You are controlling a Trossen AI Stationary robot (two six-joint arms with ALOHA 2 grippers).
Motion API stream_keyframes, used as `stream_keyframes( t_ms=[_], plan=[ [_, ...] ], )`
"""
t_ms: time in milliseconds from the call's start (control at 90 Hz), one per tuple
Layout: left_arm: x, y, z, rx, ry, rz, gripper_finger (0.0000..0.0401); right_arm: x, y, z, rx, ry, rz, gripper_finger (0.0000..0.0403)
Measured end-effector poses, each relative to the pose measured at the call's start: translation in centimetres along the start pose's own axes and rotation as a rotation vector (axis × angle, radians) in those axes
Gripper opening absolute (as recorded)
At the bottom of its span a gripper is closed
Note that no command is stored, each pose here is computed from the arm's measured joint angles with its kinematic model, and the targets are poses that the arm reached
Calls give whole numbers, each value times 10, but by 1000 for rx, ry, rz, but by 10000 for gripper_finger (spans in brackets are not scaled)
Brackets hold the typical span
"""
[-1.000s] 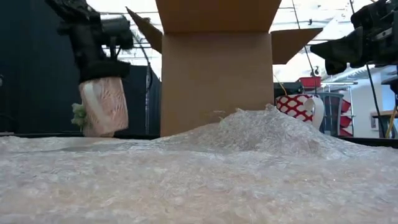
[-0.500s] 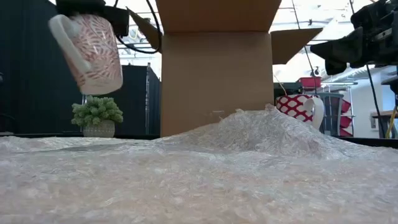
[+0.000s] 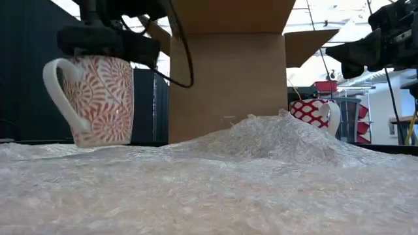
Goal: Wrap mug
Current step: Put the orange mug on the bubble wrap
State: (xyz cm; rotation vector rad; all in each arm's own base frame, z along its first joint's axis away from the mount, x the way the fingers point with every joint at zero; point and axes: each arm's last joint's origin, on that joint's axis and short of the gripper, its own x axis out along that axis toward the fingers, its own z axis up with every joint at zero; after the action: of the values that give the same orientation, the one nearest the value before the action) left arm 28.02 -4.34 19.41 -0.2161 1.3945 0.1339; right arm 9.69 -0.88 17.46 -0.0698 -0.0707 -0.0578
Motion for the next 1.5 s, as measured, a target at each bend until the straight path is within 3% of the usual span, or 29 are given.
stream_keyframes(
  t_ms=[178, 389, 667, 1211, 1256, 1333, 1433, 1500],
  plan=[
    [16, -5, 10, 13, -17, -39, 12, 0, 0, 0, 0, 0, 0, 4],
    [21, -6, 13, -5, -14, -54, 71, 0, 0, 0, 0, 0, 0, 4],
    [7, -10, 20, -1, -66, -105, 142, 0, 0, 0, 0, 0, 0, 4],
    [-2, -14, 24, 33, -80, -105, 151, 0, 0, 1, 1, -15, -1, 4],
    [-2, -14, 24, 33, -80, -104, 151, 0, 0, 2, 70, -19, 8, 4],
    [-2, -14, 24, 33, -81, -104, 151, 0, 0, 7, 321, -67, 16, 4],
    [-2, -13, 25, 30, -92, -98, 151, -2, -4, 20, 547, -228, -72, 4],
    [-2, -13, 25, 15, -93, -89, 151, -5, -4, 31, 637, -355, -15, 4]
  ],
)
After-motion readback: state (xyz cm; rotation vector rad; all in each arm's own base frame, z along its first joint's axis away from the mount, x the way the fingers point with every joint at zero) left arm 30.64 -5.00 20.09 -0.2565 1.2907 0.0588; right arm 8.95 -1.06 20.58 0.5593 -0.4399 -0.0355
